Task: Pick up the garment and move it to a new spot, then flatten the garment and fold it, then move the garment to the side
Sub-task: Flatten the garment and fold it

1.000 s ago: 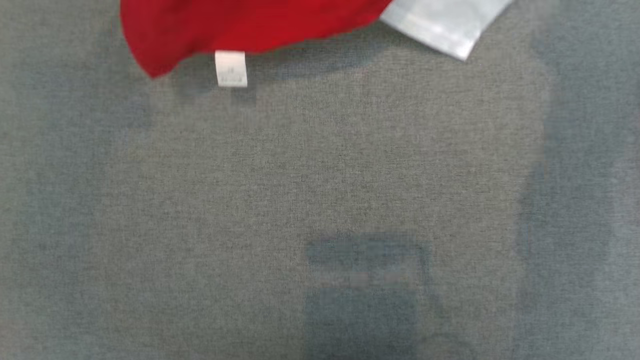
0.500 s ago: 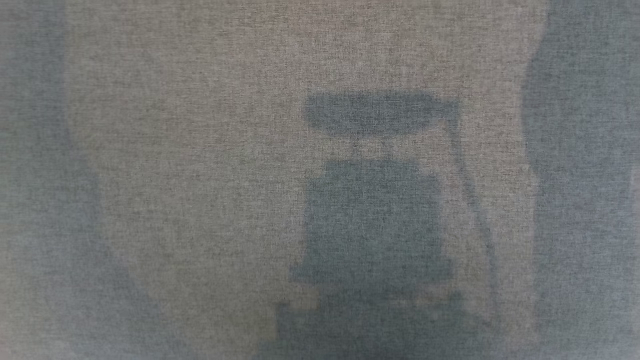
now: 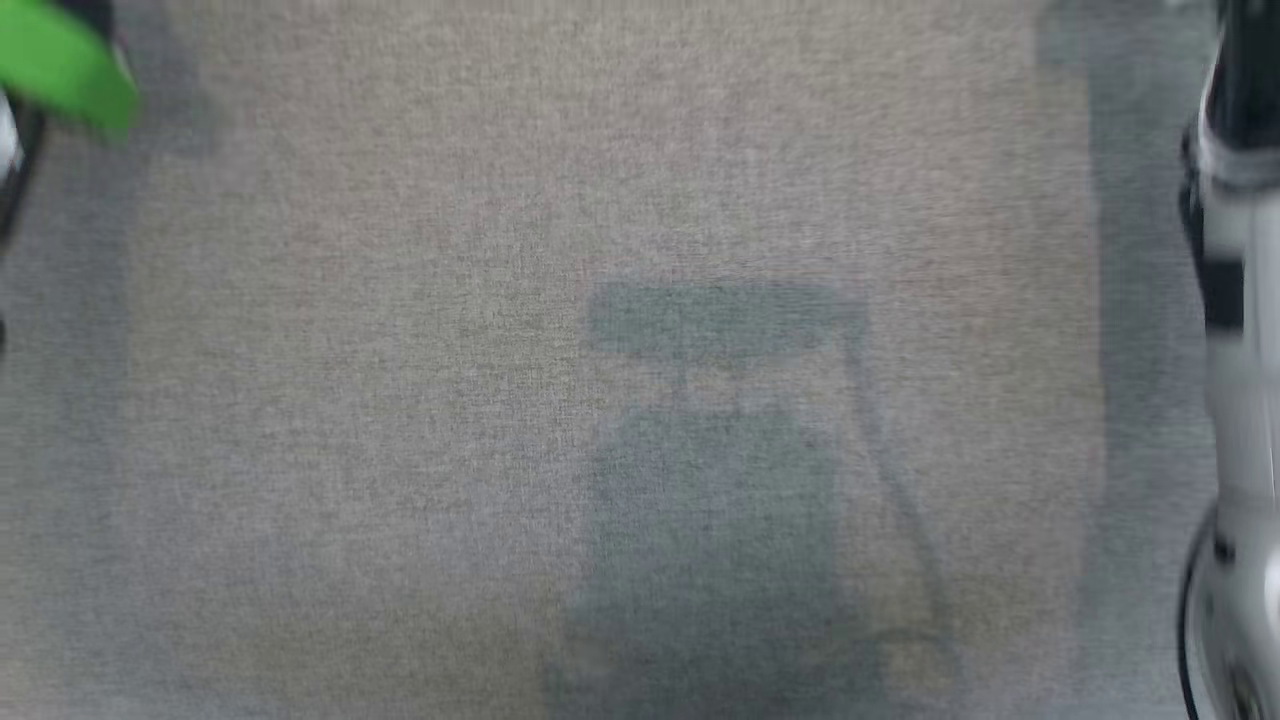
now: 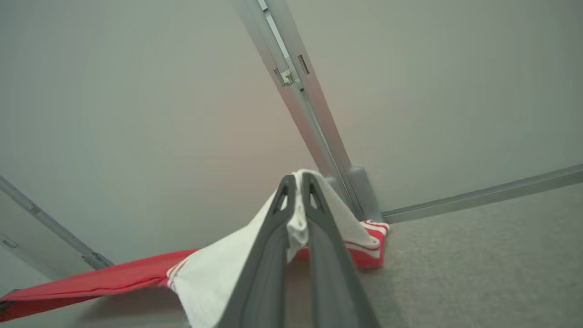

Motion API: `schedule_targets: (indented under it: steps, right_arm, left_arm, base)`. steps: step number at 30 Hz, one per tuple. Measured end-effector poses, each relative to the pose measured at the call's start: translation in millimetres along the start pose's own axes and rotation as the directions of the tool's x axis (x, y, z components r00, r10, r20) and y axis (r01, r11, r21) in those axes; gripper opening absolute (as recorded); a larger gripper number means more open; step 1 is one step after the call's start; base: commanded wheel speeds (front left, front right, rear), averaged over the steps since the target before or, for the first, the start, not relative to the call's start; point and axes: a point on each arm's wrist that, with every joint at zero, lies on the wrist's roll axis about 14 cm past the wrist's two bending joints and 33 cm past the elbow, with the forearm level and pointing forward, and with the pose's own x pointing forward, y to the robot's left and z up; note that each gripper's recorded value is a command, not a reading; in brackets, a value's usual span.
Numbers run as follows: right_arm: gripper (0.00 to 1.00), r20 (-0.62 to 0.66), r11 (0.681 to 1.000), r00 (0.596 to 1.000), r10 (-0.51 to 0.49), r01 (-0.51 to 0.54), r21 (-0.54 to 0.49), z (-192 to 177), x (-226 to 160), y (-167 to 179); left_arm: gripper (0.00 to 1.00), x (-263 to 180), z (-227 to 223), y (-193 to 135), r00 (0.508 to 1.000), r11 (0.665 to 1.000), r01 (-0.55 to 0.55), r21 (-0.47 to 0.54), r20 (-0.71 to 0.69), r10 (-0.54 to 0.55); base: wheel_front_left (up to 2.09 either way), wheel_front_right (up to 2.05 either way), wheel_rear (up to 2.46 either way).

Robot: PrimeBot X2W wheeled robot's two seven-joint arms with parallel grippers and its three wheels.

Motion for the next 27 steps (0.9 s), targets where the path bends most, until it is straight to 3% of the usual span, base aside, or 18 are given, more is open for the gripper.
schedule_targets:
  steps: [4,6,10,21,27]
  right_arm:
    - [0.00,-0.127,0.999,0.991,-0.034,0.030,-0.031,-3,-68,-11]
    - [0.00,-0.155,0.997,0.986,-0.064,0.058,-0.042,4,-100,-14]
    - [0.00,-0.198,0.994,0.974,-0.110,0.103,-0.044,18,-153,-11]
    - [0.00,-0.401,0.977,0.892,-0.207,0.210,-0.038,-6,-289,3]
    - [0.00,-0.442,0.942,0.849,-0.290,0.334,0.024,-17,-354,-5]
  left_arm:
    - [0.00,-48,-6,-17,0.999,0.999,0.025,-0.042,-0.037,-0.026]
    - [0.00,-70,-1,-24,1.000,0.993,0.003,-0.119,-0.027,-0.007]
    - [0.00,-115,4,-38,0.999,0.989,-0.013,-0.145,-0.040,0.008]
    - [0.00,-228,-19,-109,0.985,0.984,-0.047,-0.175,-0.171,0.017]
    - [0.00,-272,-36,-158,0.965,0.957,-0.062,-0.284,-0.263,-0.016]
  base:
    - [0.00,0.00,0.00]
    - [0.00,0.00,0.00]
    - [0.00,0.00,0.00]
    - [0.00,0.00,0.00]
    - [0.00,0.00,0.00]
